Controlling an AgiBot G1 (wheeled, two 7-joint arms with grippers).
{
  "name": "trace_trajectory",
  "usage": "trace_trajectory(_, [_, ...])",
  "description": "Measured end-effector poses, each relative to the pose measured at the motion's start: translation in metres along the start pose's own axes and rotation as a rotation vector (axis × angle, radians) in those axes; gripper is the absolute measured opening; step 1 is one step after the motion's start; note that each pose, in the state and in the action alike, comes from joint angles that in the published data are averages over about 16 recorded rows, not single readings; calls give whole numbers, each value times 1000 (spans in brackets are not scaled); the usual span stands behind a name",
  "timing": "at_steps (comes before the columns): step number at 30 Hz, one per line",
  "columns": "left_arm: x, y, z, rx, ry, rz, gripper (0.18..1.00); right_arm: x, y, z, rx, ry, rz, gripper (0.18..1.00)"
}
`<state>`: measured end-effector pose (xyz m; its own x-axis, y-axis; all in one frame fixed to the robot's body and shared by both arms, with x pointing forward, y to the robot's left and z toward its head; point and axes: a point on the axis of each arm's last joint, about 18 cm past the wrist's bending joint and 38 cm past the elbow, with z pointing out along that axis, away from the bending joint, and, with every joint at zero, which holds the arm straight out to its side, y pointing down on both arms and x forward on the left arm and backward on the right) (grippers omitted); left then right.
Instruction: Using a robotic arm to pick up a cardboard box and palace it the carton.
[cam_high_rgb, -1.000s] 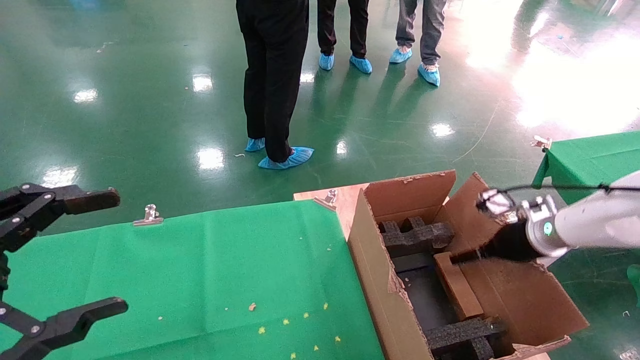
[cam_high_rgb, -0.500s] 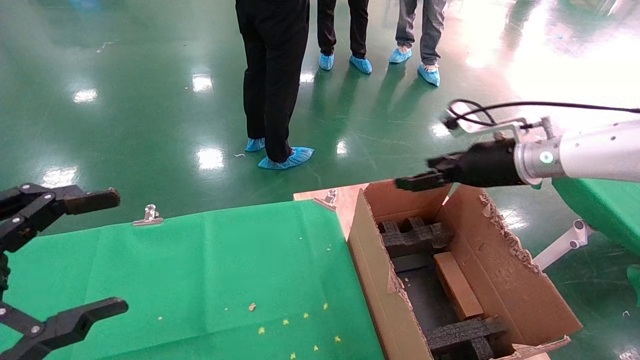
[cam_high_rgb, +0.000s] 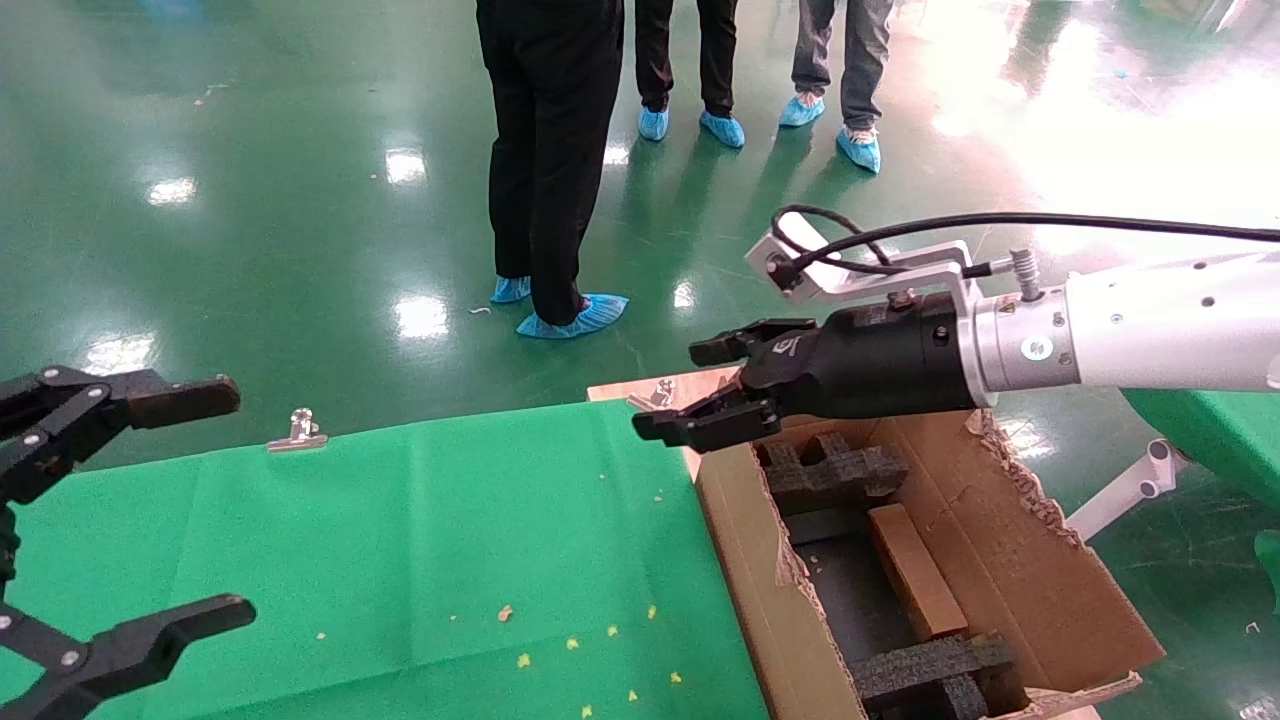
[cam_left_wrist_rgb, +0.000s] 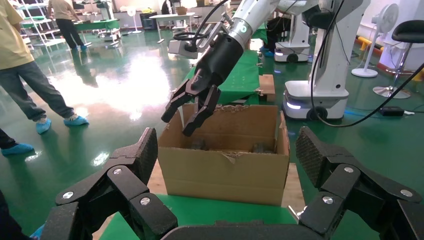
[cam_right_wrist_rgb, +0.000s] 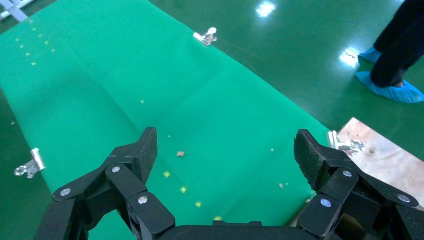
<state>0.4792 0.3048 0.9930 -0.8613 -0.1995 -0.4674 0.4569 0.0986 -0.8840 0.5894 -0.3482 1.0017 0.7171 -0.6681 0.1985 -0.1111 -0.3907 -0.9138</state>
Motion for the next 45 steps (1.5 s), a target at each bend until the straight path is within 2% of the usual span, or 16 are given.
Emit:
trace_trajectory(9, [0, 0, 0, 0, 0, 0, 1000, -7, -1, 3, 18, -35, -13, 1001])
trace_trajectory(15, [0, 0, 0, 0, 0, 0, 1000, -19, -4, 6, 51, -91, -37, 1001])
trace_trajectory(30, [0, 0, 0, 0, 0, 0, 1000, -54, -10, 7, 169, -248, -119, 1001])
trace_trajectory(45, [0, 0, 0, 0, 0, 0, 1000, -83, -11, -6, 309, -367, -215, 1001])
